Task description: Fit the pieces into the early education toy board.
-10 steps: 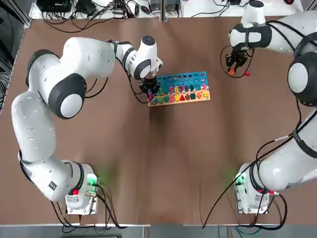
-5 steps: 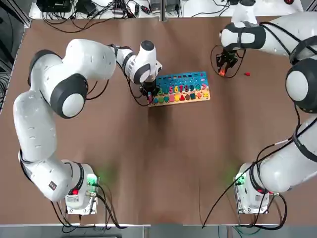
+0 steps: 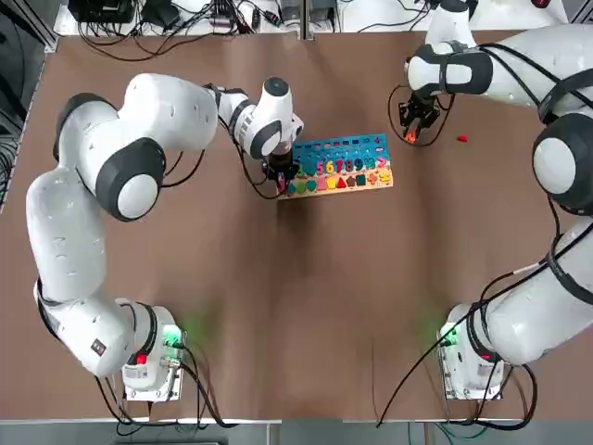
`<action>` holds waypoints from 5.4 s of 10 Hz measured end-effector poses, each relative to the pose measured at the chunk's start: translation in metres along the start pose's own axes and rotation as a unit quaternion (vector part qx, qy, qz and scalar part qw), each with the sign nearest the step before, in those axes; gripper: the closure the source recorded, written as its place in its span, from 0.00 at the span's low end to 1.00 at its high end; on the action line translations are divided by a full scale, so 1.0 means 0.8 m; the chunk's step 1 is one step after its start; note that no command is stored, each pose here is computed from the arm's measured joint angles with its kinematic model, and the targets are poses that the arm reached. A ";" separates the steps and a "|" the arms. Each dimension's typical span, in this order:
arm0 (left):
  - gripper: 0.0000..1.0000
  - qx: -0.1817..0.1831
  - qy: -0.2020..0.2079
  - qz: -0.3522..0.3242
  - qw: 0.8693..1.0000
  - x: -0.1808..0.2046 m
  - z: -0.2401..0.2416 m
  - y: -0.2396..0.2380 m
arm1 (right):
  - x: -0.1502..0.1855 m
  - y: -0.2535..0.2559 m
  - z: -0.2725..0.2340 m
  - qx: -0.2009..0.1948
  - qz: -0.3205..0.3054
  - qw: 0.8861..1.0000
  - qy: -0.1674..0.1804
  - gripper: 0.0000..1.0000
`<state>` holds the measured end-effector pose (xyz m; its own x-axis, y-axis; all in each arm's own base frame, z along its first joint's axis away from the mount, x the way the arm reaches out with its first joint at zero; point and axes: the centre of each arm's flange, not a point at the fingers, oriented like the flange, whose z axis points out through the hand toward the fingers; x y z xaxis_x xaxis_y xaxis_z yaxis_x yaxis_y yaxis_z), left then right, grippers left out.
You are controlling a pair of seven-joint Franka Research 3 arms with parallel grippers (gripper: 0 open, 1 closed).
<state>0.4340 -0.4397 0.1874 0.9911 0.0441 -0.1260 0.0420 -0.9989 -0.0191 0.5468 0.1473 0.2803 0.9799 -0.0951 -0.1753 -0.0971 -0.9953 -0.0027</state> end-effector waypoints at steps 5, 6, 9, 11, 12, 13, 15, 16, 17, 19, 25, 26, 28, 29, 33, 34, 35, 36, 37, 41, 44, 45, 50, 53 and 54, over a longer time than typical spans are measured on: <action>0.74 -0.001 0.001 -0.004 1.000 -0.003 0.000 0.003 | -0.010 -0.024 0.002 -0.002 0.014 1.000 -0.001 0.59; 0.74 -0.001 0.001 -0.007 1.000 -0.003 0.000 0.003 | -0.015 -0.039 0.003 0.005 0.019 1.000 -0.003 0.59; 0.74 -0.001 0.000 -0.015 1.000 -0.003 0.001 0.003 | -0.025 -0.079 -0.005 0.033 0.020 0.999 0.002 0.59; 0.74 -0.001 0.000 -0.017 1.000 -0.004 0.001 0.003 | -0.027 -0.091 -0.009 0.033 0.013 0.999 0.006 0.59; 0.74 -0.001 -0.001 -0.020 1.000 -0.006 0.001 0.005 | -0.029 -0.097 -0.002 0.030 0.009 0.999 0.003 0.59; 0.74 -0.002 -0.003 -0.020 1.000 -0.012 0.002 0.009 | -0.030 -0.104 0.009 0.027 0.004 1.000 0.004 0.59; 0.74 -0.002 -0.004 -0.020 1.000 -0.016 0.002 0.012 | -0.033 -0.133 0.048 0.020 -0.015 1.000 0.016 0.59; 0.74 -0.002 -0.005 -0.021 1.000 -0.016 0.002 0.011 | -0.037 -0.150 0.071 0.014 -0.033 0.999 0.018 0.59; 0.74 -0.002 -0.005 -0.022 1.000 -0.016 0.002 0.011 | -0.039 -0.160 0.087 0.008 -0.066 0.998 0.016 0.59; 0.74 -0.002 -0.005 -0.034 0.999 -0.015 0.002 0.010 | -0.030 -0.157 0.092 0.004 -0.127 0.992 0.018 0.59; 0.74 -0.003 -0.008 -0.050 0.999 -0.015 0.002 0.010 | -0.030 -0.158 0.106 -0.002 -0.148 0.989 0.009 0.59; 0.74 0.000 -0.011 -0.050 0.999 -0.017 0.002 0.010 | -0.030 -0.158 0.112 -0.003 -0.149 0.989 0.008 0.59; 0.74 0.008 -0.021 -0.049 0.999 -0.022 0.004 0.010 | -0.029 -0.158 0.121 -0.006 -0.148 0.989 0.006 0.59; 0.74 0.009 -0.022 -0.049 0.999 -0.023 0.005 0.010 | -0.029 -0.158 0.121 -0.006 -0.148 0.989 0.006 0.59; 0.74 0.007 -0.021 -0.050 0.999 -0.022 0.004 0.010 | -0.029 -0.158 0.121 -0.007 -0.150 0.989 0.007 0.59; 0.74 0.006 -0.020 -0.050 0.999 -0.021 0.003 0.010 | -0.029 -0.158 0.121 -0.007 -0.151 0.989 0.007 0.59; 0.74 0.004 -0.019 -0.052 0.998 -0.018 0.002 0.009 | -0.029 -0.158 0.121 -0.007 -0.151 0.988 0.007 0.59; 0.74 0.002 -0.018 -0.053 0.998 -0.016 0.001 0.009 | -0.029 -0.158 0.121 -0.007 -0.151 0.988 0.007 0.59; 0.74 0.001 -0.016 -0.054 0.998 -0.015 0.000 0.009 | -0.030 -0.158 0.121 -0.008 -0.152 0.988 0.006 0.59; 0.74 -0.003 -0.014 -0.053 0.998 -0.014 0.002 0.011 | -0.030 -0.153 0.127 -0.016 -0.154 0.988 0.003 0.59; 0.74 -0.004 -0.014 -0.049 0.999 -0.015 0.002 0.011 | -0.030 -0.153 0.127 -0.016 -0.154 0.988 0.003 0.59; 0.74 -0.003 -0.014 -0.049 0.999 -0.015 0.002 0.011 | -0.030 -0.153 0.127 -0.016 -0.154 0.988 0.003 0.59; 0.74 -0.002 -0.016 -0.035 0.999 -0.015 0.003 0.010 | -0.030 -0.153 0.127 -0.016 -0.154 0.988 0.004 0.59; 0.74 -0.001 -0.017 -0.032 0.999 -0.016 0.003 0.010 | -0.029 -0.153 0.127 -0.015 -0.154 0.988 0.005 0.57; 0.74 0.001 -0.018 -0.031 0.999 -0.016 0.003 0.010 | -0.029 -0.152 0.130 -0.016 -0.154 0.988 0.006 0.53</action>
<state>0.4211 -0.4482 0.1862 0.9813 0.1067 -0.1601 0.1032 -0.9942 -0.0295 0.5178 0.2729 0.1824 0.9640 0.2123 -0.1602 0.2113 -0.9771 -0.0236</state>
